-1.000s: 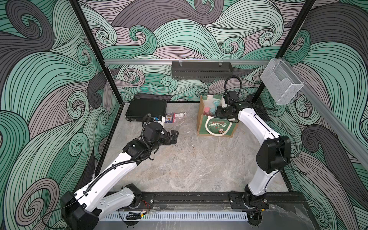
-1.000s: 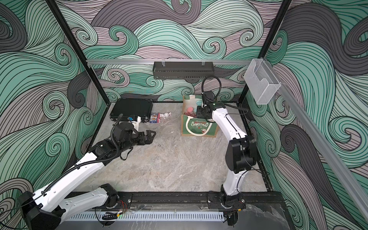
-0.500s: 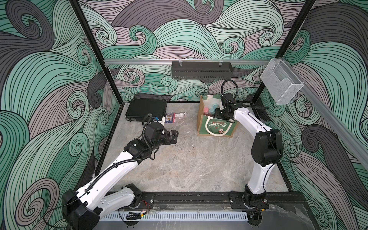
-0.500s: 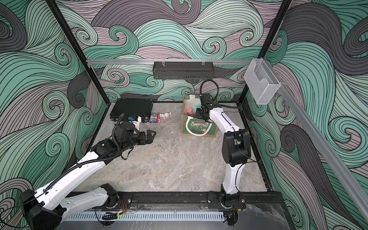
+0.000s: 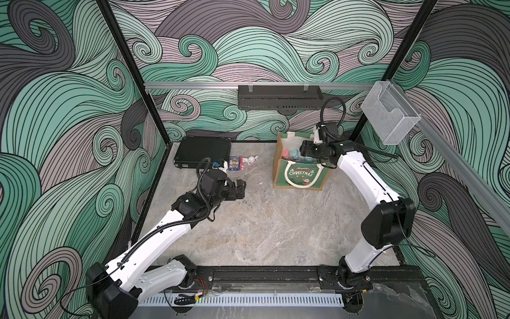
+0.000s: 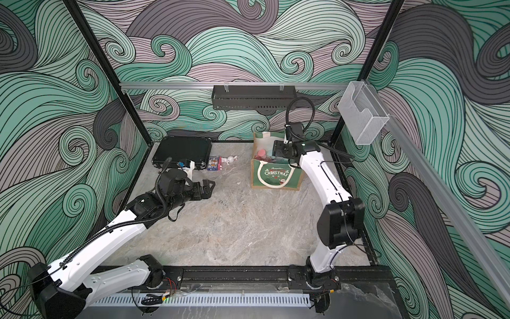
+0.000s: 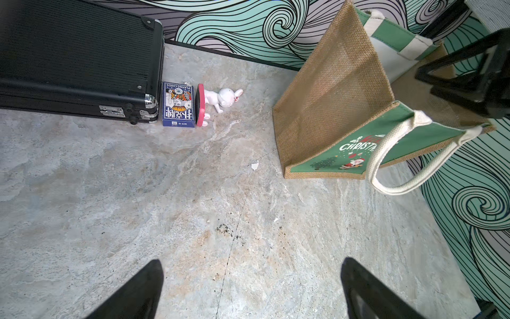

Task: Put the hourglass into the canvas bag
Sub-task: Place the hourglass in the canvas bag, then reset both arms

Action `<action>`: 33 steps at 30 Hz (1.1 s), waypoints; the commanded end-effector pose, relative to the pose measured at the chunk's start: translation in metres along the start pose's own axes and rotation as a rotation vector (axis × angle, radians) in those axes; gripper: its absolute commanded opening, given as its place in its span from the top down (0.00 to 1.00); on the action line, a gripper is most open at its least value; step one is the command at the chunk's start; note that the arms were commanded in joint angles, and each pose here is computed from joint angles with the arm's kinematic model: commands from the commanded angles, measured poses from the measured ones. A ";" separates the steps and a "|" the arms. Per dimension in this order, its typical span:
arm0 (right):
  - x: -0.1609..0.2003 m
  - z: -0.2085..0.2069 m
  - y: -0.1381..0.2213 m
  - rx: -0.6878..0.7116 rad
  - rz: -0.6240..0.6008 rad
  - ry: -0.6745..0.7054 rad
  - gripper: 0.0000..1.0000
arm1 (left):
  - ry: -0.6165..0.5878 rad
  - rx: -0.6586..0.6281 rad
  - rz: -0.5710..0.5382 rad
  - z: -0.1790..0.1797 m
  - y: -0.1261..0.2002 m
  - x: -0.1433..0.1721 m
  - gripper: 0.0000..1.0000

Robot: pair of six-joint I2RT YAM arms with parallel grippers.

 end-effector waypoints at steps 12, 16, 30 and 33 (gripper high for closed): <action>0.019 -0.091 0.124 0.295 -0.404 -0.215 0.00 | -0.040 -0.454 -0.158 0.053 -0.002 -0.054 0.01; 0.056 -0.139 0.103 0.431 -0.418 -0.337 0.00 | -0.004 -0.651 -0.168 0.083 -0.018 -0.051 0.01; 0.137 -0.196 -0.037 0.482 -0.351 -0.156 0.00 | 0.073 -0.940 0.013 0.227 -0.061 0.022 0.12; 0.134 -0.188 -0.051 0.400 -0.314 -0.082 0.00 | 0.025 -0.901 -0.031 0.232 -0.069 0.036 0.12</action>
Point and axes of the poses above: each gripper's point midway between its finger pads, its own y axis back along the fingers, its own z axis along the line the jaws close on, x = y × z, the point moved 7 cm from there along y, back along the fingers, and after that the axes turned 7 degrees about -y, right-handed, at the moved point
